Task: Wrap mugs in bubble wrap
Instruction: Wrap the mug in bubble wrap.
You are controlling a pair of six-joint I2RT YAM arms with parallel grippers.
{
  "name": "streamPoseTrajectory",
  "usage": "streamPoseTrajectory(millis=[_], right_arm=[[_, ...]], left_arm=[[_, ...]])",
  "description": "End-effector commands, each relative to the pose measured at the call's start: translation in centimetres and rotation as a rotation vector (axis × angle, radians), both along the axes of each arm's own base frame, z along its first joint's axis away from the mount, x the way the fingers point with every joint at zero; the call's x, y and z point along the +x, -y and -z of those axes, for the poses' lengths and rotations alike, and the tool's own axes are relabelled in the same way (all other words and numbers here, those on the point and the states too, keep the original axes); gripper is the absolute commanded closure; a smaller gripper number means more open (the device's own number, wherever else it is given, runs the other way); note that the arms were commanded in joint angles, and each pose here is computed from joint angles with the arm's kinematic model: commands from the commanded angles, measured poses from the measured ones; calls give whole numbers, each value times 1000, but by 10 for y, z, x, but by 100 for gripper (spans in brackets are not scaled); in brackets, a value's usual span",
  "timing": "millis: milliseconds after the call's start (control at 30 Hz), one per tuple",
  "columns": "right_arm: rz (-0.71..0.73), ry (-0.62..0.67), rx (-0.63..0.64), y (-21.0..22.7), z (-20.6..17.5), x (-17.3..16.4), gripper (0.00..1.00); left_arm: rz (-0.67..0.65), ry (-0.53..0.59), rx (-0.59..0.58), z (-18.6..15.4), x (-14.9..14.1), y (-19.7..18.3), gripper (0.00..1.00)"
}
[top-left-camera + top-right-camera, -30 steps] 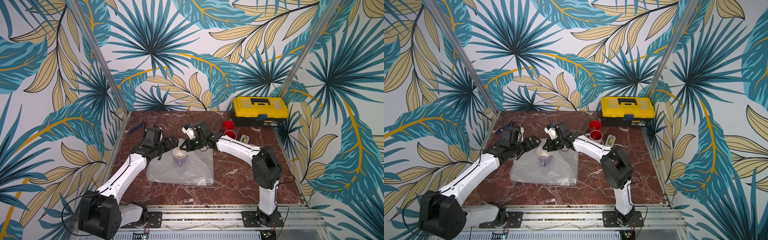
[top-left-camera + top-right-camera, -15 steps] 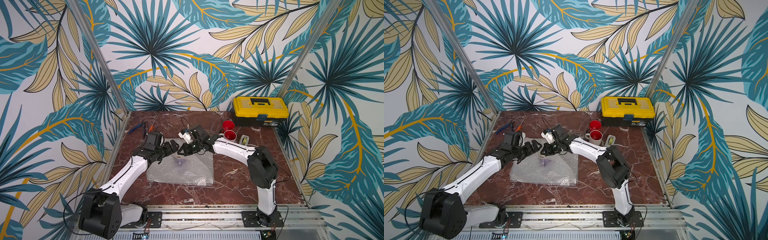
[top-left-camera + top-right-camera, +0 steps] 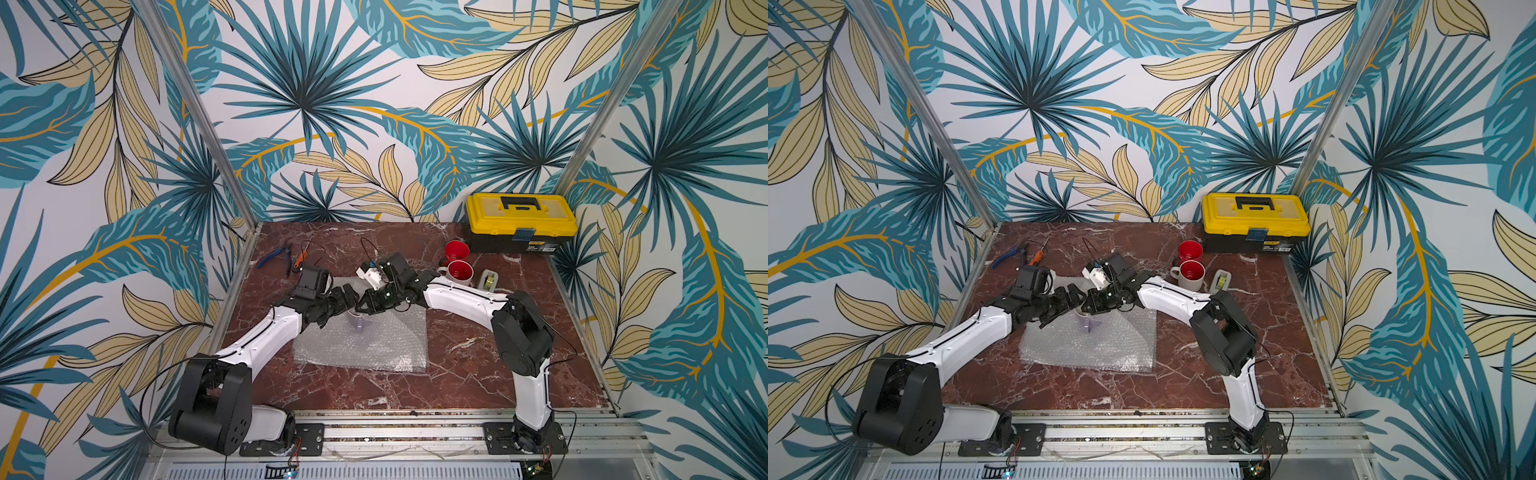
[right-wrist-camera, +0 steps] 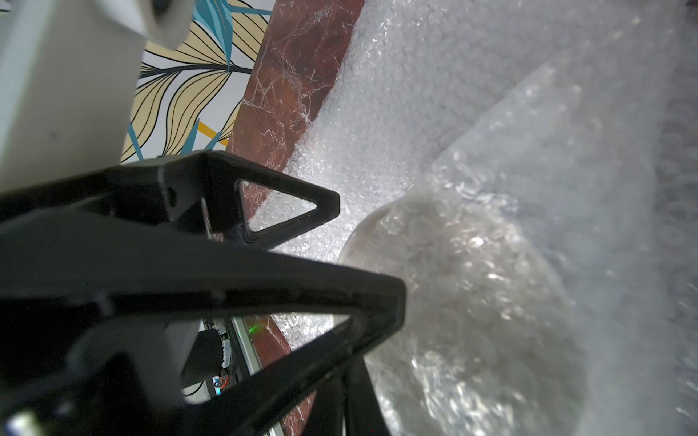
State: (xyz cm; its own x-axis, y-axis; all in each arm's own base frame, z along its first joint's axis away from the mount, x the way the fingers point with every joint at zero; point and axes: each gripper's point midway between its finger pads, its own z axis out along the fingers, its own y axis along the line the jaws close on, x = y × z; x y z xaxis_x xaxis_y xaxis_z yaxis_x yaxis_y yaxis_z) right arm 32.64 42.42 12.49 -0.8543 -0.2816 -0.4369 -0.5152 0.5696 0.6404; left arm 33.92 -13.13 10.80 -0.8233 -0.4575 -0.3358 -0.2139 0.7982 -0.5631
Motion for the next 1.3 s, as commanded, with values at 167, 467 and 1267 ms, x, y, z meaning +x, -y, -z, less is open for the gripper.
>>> streamPoseTrajectory(millis=[167,467,1267], right_arm=[[-16,18,5,2,-6,-8,84],[82,137,-19,27,-33,-3,69],[176,126,-437,55,35,37,41]], left_arm=[[2,-32,11,19,-1,-1,3],[-2,-78,31,39,-6,-4,3],[-4,-81,34,40,-5,-3,4]])
